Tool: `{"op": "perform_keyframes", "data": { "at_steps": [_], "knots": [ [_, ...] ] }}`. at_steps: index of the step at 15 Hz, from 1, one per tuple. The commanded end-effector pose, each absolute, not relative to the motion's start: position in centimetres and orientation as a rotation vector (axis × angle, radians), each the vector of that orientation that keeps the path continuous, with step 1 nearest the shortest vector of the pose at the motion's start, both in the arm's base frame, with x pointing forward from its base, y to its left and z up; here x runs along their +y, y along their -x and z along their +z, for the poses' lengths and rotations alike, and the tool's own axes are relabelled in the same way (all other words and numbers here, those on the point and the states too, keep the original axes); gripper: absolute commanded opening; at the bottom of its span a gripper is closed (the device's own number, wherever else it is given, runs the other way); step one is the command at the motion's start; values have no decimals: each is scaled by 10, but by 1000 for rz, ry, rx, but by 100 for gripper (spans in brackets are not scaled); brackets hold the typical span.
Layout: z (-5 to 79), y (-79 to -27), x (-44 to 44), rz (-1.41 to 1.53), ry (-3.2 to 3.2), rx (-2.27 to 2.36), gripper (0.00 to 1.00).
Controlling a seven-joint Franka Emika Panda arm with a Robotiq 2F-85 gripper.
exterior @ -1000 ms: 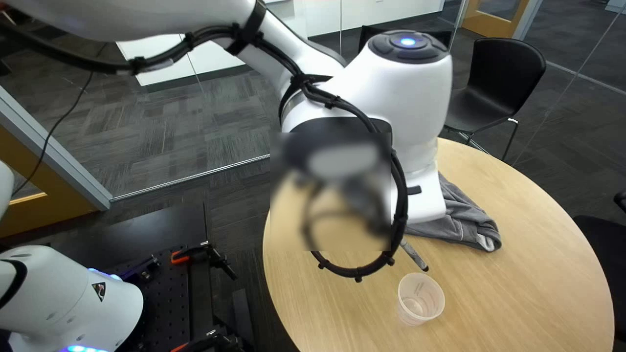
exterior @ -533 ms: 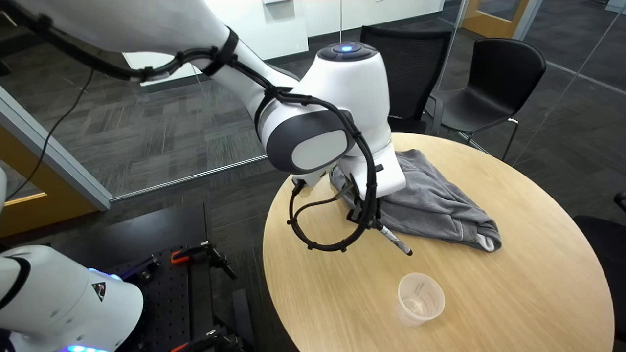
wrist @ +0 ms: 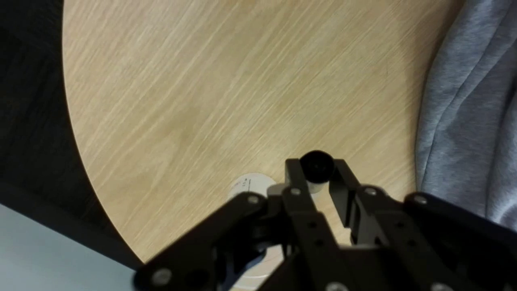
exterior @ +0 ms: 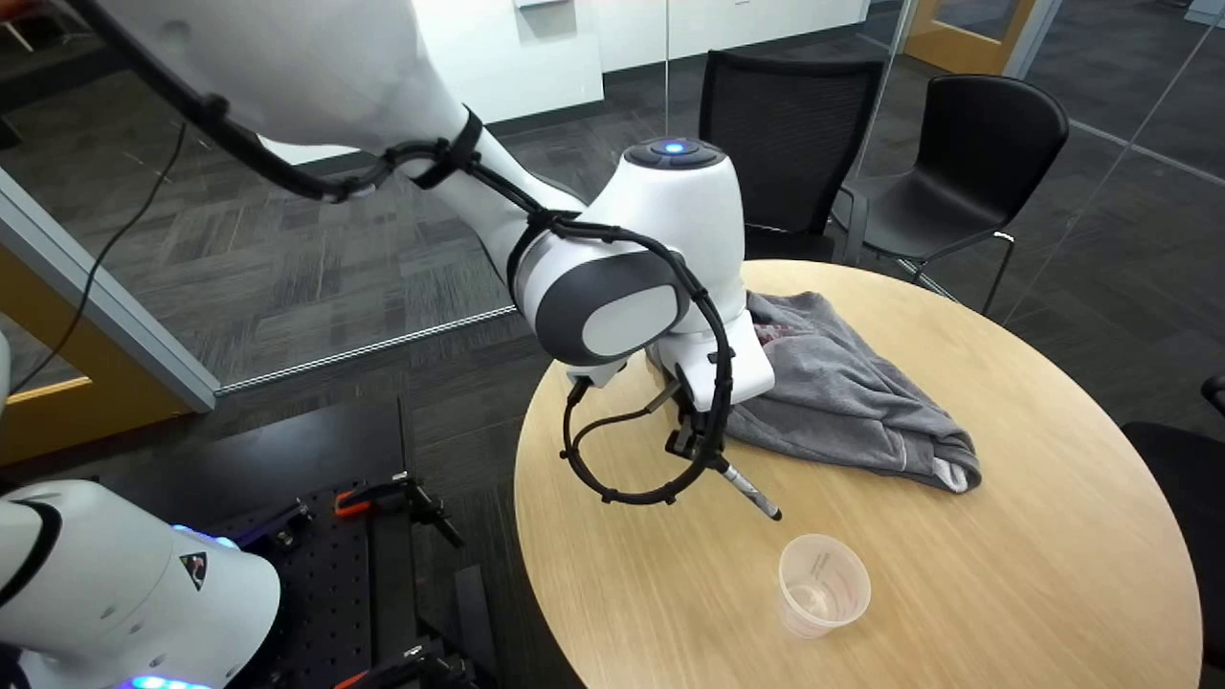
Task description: Put the marker in the cup then put it back on the table
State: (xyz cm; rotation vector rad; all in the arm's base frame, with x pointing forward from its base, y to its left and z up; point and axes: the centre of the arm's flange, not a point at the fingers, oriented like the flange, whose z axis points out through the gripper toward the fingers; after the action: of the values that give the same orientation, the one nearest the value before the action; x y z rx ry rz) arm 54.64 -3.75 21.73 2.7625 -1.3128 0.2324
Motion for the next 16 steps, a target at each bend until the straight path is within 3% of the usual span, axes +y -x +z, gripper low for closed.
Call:
{"op": "perform_keyframes", "data": {
  "at_steps": [1,3,4,16],
  "knots": [
    [216,-547,-37,229,-2762,-1312,22],
    [215,-547,-38,230,-2762,-1311,22],
    [216,-548,-38,232,-2762,-1311,6],
    [168,-549,10,342,-2745,-1091,6]
  ]
}}
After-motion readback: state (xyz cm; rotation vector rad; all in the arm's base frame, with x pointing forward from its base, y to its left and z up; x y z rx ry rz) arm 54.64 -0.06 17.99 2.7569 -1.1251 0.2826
